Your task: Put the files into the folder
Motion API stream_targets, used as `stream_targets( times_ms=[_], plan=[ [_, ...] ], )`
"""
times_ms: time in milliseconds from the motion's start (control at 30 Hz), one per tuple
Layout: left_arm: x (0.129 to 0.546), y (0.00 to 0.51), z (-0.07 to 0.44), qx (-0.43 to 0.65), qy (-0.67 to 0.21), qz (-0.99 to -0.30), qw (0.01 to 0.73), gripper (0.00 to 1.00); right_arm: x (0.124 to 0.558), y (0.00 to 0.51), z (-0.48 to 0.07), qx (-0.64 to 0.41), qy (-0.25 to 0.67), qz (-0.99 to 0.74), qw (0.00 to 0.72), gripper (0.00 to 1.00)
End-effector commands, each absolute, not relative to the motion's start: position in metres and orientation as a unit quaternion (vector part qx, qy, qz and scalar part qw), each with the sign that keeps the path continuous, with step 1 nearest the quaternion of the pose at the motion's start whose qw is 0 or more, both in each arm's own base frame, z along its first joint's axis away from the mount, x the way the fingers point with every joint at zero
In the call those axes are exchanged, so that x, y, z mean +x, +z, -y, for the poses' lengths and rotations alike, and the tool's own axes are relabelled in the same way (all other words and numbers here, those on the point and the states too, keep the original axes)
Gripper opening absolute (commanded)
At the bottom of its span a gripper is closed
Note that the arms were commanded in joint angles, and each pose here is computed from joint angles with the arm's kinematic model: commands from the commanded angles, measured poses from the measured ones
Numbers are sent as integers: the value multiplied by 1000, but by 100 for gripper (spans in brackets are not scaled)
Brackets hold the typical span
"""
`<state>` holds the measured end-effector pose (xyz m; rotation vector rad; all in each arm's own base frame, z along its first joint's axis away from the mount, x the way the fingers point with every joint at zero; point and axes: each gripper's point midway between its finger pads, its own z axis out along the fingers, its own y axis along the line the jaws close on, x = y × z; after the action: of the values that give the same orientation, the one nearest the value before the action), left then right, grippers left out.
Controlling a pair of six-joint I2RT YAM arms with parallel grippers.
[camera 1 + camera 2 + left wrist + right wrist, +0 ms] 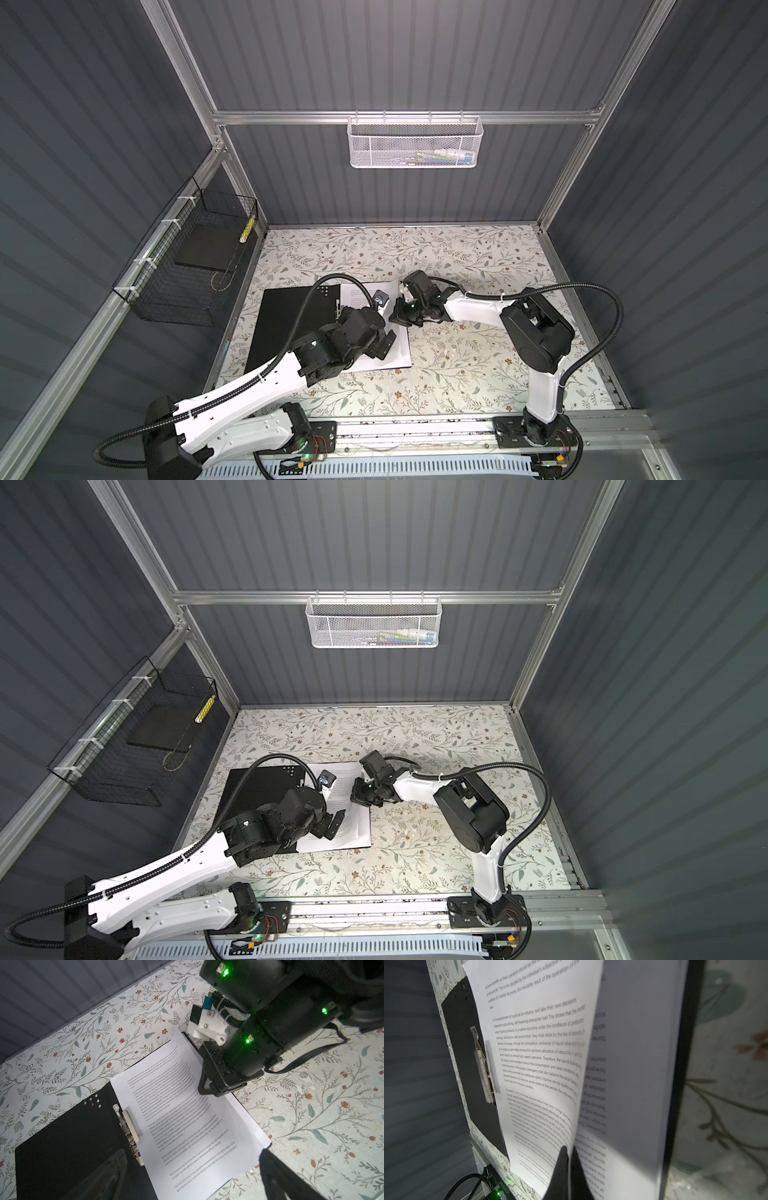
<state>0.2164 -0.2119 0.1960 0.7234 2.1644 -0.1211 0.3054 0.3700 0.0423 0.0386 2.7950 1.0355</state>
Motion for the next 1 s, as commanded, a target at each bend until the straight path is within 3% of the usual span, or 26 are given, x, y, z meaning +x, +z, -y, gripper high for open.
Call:
stream_targets(
  times_ms=[0, 633, 967],
  plan=[
    [217, 200, 212, 288, -51, -863, 413, 100, 305, 44, -379, 8, 354, -932, 77, 0],
    [217, 197, 213, 290, -52, -865, 406, 100, 306, 44, -382, 2, 353, -933, 74, 2],
    [217, 195, 214, 290, -52, -866, 403, 100, 306, 44, -381, 2, 353, -933, 77, 11]
  ],
)
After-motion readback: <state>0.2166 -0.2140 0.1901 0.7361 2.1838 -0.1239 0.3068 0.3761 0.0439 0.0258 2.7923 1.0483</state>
